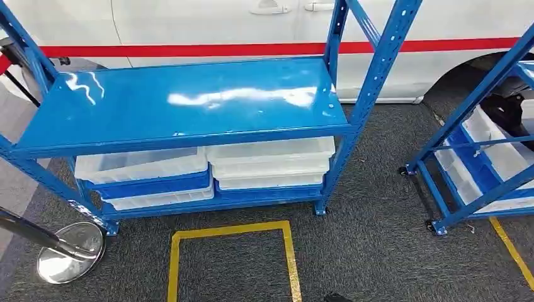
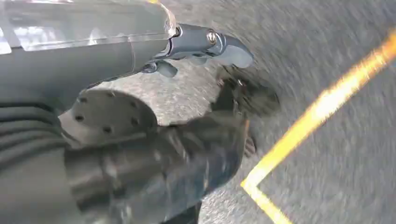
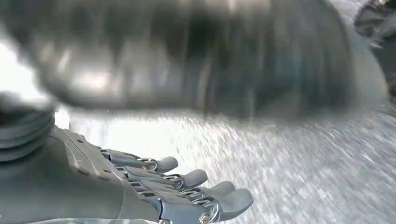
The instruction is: Take the parts from the cabinet and place them on the table.
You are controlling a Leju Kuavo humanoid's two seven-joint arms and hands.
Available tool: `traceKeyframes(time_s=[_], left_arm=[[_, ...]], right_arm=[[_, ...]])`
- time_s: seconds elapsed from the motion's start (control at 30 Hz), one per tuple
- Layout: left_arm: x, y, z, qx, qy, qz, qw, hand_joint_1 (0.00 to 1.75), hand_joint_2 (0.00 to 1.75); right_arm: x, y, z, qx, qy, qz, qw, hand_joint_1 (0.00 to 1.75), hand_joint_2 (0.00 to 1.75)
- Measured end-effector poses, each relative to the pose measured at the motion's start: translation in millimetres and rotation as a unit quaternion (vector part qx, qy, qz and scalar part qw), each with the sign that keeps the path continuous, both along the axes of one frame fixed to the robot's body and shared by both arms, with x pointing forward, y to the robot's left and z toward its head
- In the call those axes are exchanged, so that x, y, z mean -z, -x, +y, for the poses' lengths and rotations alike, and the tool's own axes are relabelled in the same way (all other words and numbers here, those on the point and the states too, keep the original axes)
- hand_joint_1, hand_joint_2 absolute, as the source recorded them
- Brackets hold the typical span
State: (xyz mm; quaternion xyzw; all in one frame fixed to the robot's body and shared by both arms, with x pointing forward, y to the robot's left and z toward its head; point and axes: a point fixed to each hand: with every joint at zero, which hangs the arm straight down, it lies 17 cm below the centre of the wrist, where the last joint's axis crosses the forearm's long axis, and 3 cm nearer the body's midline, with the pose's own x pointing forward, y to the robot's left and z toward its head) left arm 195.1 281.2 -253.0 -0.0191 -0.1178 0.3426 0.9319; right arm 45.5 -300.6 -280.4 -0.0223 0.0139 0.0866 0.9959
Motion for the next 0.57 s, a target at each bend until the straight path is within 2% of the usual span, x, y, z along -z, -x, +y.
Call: traceKeyframes(time_s=[0.13,0.53,0.57], left_arm=[[4.0,15.5,-1.4,0.054,-0.023,-0.005,0.998,0.0,1.75],[20.9,108.2,-12.5,0.229,-0.056,0.009,0.972,0.0,1.75],[21.5,114.7,-13.8,0.243,-0.057,0.008,0.968,0.0,0.0]], right_arm=[[2.9,26.4,8.7,0.023,-0.007,0.0,1.0,0.0,1.75],[1.6,15.9,21.5,0.075,-0.018,-0.081,0.994,0.0,1.75],[1.0,14.3,22.5,0.078,-0.019,-0.089,0.993,0.0,1.75]])
